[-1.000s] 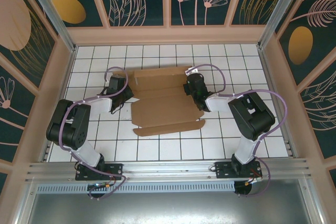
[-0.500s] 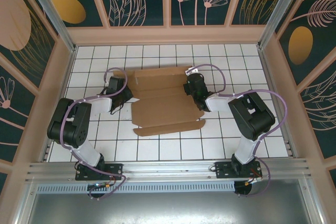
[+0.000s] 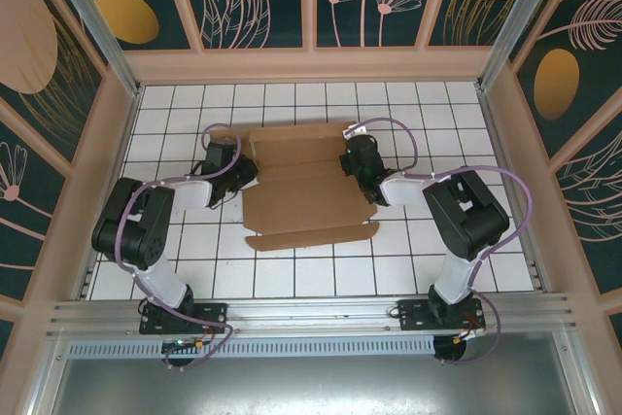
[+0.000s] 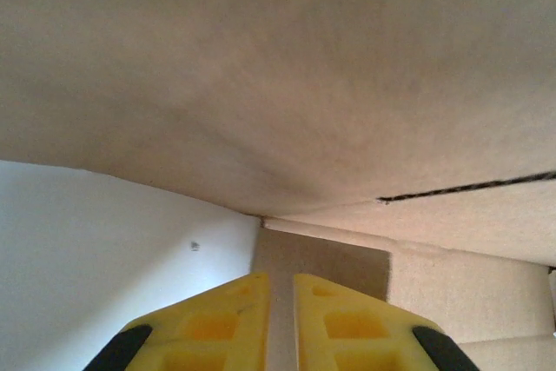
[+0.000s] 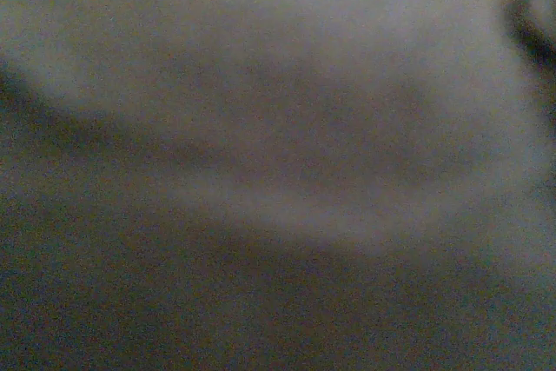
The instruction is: Fold the paper box
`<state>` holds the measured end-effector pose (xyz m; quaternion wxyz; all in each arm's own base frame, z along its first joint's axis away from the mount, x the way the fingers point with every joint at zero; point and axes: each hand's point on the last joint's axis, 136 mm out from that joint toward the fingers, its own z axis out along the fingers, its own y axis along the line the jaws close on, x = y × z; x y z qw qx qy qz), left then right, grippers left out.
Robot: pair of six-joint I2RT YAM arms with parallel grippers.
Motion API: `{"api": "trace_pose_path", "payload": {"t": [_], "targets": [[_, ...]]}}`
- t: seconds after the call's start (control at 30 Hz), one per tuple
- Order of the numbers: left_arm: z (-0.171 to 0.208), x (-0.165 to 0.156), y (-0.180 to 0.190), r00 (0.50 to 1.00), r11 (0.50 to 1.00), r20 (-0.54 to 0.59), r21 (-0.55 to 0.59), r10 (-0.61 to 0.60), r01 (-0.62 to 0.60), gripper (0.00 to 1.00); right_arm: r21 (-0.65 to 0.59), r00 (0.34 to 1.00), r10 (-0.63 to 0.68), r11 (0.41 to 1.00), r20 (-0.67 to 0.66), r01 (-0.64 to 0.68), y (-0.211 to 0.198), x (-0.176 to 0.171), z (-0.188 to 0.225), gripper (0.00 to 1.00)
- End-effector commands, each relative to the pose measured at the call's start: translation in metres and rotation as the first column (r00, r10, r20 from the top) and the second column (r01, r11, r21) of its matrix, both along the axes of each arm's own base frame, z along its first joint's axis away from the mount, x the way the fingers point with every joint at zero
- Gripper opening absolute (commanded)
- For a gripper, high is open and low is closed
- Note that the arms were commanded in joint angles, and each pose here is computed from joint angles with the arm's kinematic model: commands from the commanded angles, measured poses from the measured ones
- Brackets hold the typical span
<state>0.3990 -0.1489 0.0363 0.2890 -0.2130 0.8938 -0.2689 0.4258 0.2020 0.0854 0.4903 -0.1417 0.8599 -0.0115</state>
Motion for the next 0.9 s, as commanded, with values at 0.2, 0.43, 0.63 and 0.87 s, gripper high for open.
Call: {"api": "trace_pose_path", "payload": {"t": [0.2, 0.43, 0.63, 0.87], "targets": [[-0.037, 0.002, -0.021, 0.994, 0.999, -0.100, -0.012, -0.035, 0.034, 0.15, -0.050, 0.998, -0.001, 0.999, -0.070, -0.002, -0.006, -0.003, -0.016, 0.10], [0.059, -0.005, 0.010, 0.990, 0.997, 0.138, 0.072, 0.020, -0.030, 0.19, -0.030, 0.998, -0.009, 1.000, -0.066, 0.007, -0.009, 0.000, -0.011, 0.10], [0.106, -0.037, 0.067, 0.956, 0.973, 0.262, 0.151, 0.132, -0.175, 0.15, -0.027, 0.997, 0.003, 1.000, -0.074, -0.005, -0.006, 0.001, -0.012, 0.10], [0.117, -0.062, 0.141, 0.907, 0.891, 0.292, 0.250, 0.304, -0.379, 0.15, -0.012, 0.997, -0.006, 1.000, -0.077, 0.005, -0.016, 0.008, -0.007, 0.11]]}}
